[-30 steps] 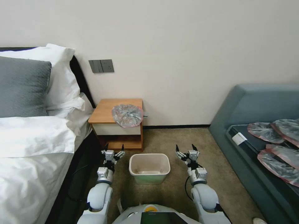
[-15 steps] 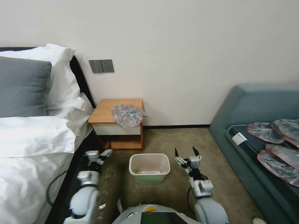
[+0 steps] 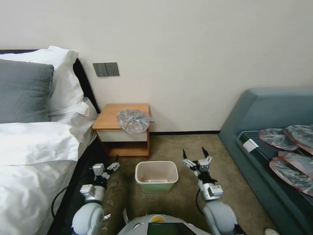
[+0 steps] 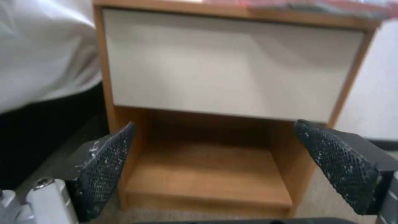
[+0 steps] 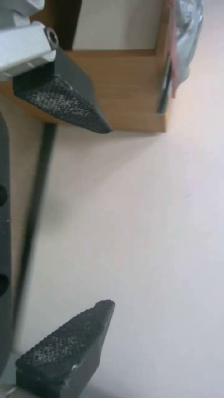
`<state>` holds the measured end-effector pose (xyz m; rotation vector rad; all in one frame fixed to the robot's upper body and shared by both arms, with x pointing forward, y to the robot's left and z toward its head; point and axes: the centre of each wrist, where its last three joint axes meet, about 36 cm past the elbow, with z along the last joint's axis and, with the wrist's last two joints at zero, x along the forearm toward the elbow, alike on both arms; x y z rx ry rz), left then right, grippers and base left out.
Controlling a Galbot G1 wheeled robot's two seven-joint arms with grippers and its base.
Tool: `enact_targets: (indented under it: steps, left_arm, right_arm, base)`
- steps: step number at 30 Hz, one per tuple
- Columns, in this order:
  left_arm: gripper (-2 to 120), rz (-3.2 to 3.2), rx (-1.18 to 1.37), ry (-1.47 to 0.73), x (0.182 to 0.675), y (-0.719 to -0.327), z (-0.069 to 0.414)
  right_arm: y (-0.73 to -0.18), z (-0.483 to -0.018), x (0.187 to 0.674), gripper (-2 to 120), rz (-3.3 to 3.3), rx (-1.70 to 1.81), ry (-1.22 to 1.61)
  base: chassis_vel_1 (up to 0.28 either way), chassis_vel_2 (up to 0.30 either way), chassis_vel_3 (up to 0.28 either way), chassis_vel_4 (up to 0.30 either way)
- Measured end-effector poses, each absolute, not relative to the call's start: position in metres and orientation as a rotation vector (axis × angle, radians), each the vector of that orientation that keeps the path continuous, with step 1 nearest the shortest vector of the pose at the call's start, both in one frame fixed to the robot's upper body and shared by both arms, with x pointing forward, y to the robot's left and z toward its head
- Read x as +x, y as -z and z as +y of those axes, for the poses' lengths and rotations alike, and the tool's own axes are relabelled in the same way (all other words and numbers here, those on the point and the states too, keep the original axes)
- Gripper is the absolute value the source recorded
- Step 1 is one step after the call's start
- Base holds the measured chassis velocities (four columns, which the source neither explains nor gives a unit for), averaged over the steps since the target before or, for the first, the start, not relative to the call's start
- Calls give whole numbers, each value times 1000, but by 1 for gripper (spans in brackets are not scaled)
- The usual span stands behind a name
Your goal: Pick up the garbage bag from the table and place it over the trash can.
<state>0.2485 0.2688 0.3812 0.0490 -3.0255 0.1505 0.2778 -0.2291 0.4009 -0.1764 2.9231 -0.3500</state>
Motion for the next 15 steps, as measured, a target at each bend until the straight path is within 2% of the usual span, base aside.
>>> enact_targets:
  steps: [7, 9, 11, 15]
  left_arm:
    - [98, -3021, -16, -45, 254, -368, 257]
    - [98, -3033, -8, -10, 254, -366, 258]
    - [98, -3077, 28, 76, 257, -358, 262]
    - [98, -3083, 51, 62, 261, -357, 259]
  right_arm:
    - [-407, -274, 322, 100, 2676, -347, 825]
    - [-408, -276, 329, 100, 2646, -369, 867]
    - [-410, -284, 358, 100, 2505, -452, 1070]
    - [-406, -284, 393, 100, 2401, -520, 1179]
  base:
    - [0, 0, 0, 0]
    - [0, 0, 0, 0]
    - [0, 0, 0, 0]
    - [0, 0, 0, 0]
